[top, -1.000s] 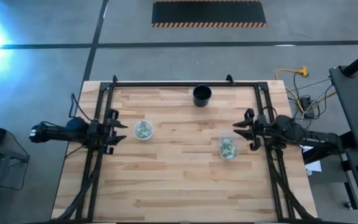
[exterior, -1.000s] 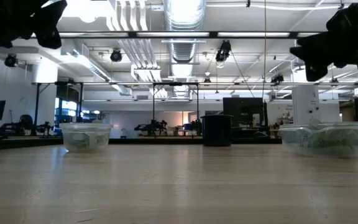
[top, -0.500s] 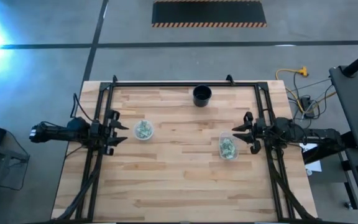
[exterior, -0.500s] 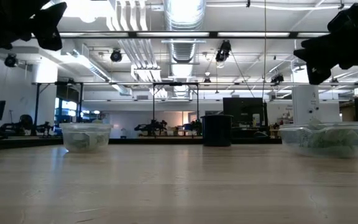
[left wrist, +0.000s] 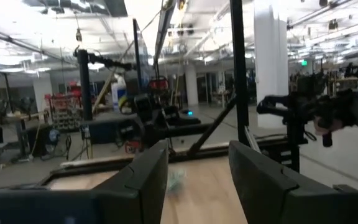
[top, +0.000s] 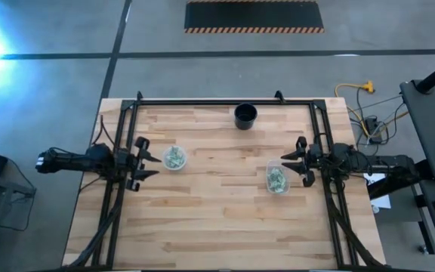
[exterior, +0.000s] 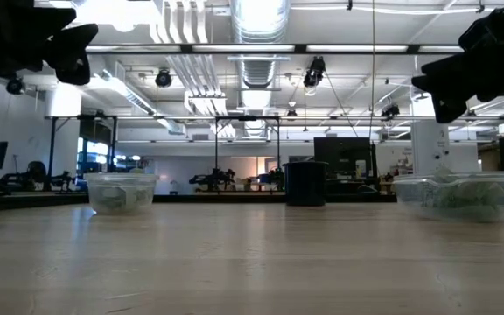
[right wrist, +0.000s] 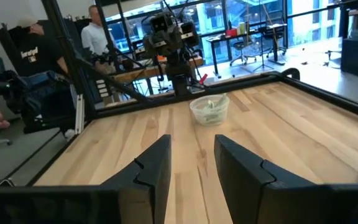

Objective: Pick and place items into bin
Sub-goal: Return to Home Position

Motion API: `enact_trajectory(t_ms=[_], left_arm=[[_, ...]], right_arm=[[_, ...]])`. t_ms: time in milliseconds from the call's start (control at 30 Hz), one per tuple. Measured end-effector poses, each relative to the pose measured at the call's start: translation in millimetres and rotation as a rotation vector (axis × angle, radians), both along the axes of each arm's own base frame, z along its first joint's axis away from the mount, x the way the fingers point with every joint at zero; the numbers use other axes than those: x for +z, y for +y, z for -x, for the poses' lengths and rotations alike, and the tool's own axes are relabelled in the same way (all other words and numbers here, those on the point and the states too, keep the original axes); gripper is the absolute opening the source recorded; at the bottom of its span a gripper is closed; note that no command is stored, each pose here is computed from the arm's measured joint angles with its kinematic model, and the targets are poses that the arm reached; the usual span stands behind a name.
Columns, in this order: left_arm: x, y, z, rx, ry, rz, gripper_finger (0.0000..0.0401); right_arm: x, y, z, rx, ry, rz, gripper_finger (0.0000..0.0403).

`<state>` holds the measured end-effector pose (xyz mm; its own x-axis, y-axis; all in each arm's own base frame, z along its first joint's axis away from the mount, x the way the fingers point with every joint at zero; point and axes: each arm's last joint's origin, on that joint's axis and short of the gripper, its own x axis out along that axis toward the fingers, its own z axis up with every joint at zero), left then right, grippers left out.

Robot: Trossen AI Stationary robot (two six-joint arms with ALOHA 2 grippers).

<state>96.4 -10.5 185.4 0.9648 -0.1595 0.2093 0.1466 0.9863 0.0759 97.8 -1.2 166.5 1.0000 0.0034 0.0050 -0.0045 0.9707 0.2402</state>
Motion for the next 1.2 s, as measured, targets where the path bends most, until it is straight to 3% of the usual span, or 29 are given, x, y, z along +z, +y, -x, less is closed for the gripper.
enact_trajectory(t_ms=[667, 1200], left_arm=[[-19, -1, -2, -0.018, 0.205, 0.01, 0.0154], [-23, 0, -5, 0.008, 0.251, -0.018, 0.0154]], right_arm=[[-1, 0, -1, -0.001, 0.019, -0.1, 0.0109], [-1, 0, -1, 0.0, 0.017, -0.144, 0.0106]])
